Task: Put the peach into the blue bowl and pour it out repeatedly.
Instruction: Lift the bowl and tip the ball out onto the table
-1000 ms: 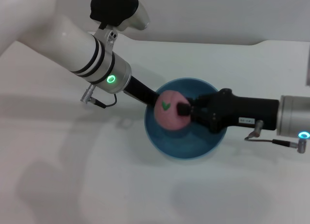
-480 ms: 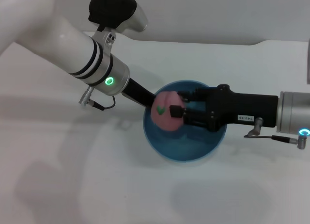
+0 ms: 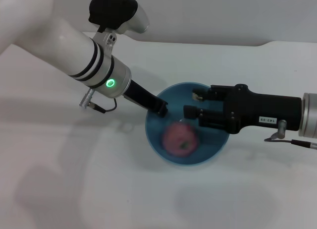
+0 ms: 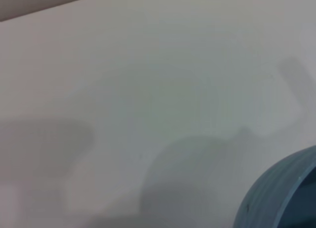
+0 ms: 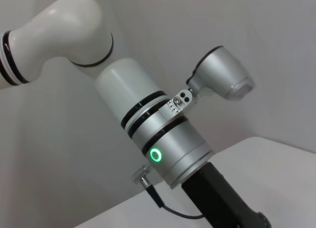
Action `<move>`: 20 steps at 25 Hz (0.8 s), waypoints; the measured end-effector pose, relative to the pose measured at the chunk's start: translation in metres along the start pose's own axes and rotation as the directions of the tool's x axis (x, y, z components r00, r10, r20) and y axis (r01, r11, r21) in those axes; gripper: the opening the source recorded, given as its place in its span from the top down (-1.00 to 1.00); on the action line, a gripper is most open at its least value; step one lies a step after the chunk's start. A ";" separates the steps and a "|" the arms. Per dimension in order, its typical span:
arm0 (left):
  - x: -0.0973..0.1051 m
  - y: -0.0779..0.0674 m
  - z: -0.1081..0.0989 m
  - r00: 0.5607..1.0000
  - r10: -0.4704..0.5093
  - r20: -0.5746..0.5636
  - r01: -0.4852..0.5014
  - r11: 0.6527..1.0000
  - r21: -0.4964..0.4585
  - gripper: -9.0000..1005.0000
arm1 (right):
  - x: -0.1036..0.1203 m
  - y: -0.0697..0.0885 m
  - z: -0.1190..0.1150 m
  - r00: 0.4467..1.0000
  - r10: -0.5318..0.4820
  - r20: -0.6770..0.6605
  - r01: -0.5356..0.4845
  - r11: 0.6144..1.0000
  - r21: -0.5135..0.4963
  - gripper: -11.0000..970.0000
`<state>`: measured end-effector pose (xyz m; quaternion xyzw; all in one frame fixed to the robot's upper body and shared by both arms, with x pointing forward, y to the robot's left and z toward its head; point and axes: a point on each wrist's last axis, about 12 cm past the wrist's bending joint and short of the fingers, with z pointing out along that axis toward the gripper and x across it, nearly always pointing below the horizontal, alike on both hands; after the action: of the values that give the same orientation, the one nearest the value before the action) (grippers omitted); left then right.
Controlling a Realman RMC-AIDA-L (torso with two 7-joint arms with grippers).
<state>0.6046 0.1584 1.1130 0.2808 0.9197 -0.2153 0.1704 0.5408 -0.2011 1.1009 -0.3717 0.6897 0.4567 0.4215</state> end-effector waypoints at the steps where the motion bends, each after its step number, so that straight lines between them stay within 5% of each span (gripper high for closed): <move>1: 0.000 0.000 0.000 1.000 0.000 0.000 0.000 1.000 0.000 0.98 | 0.001 0.000 -0.001 1.000 0.003 0.002 -0.003 1.000 0.005 -0.15; 8: -0.002 0.004 0.002 0.998 -0.005 0.056 0.006 1.000 -0.022 0.98 | 0.004 -0.014 -0.045 0.958 0.151 0.242 -0.188 0.972 0.138 -0.22; 14: 0.003 0.008 0.009 0.963 -0.056 0.264 0.057 0.998 0.004 0.98 | 0.039 -0.016 -0.106 0.862 0.303 0.406 -0.421 0.875 0.241 -0.22; 17: 0.004 0.004 0.012 0.928 -0.016 0.372 0.030 0.999 -0.032 0.98 | 0.061 -0.010 -0.130 0.831 0.354 0.429 -0.497 0.819 0.288 -0.22; 18: 0.004 -0.001 0.014 0.893 0.040 0.448 0.004 0.995 -0.096 0.98 | 0.076 -0.005 -0.144 0.810 0.407 0.422 -0.554 0.767 0.324 -0.22; 20: 0.004 -0.004 0.016 0.876 0.066 0.478 -0.006 0.992 -0.126 0.98 | 0.081 -0.004 -0.149 0.802 0.428 0.417 -0.574 0.747 0.336 -0.22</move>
<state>0.6020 0.1497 1.0989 0.2248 0.8544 -0.2193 0.4140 0.4780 -0.3531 1.0590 0.0144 0.7740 0.4362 0.4588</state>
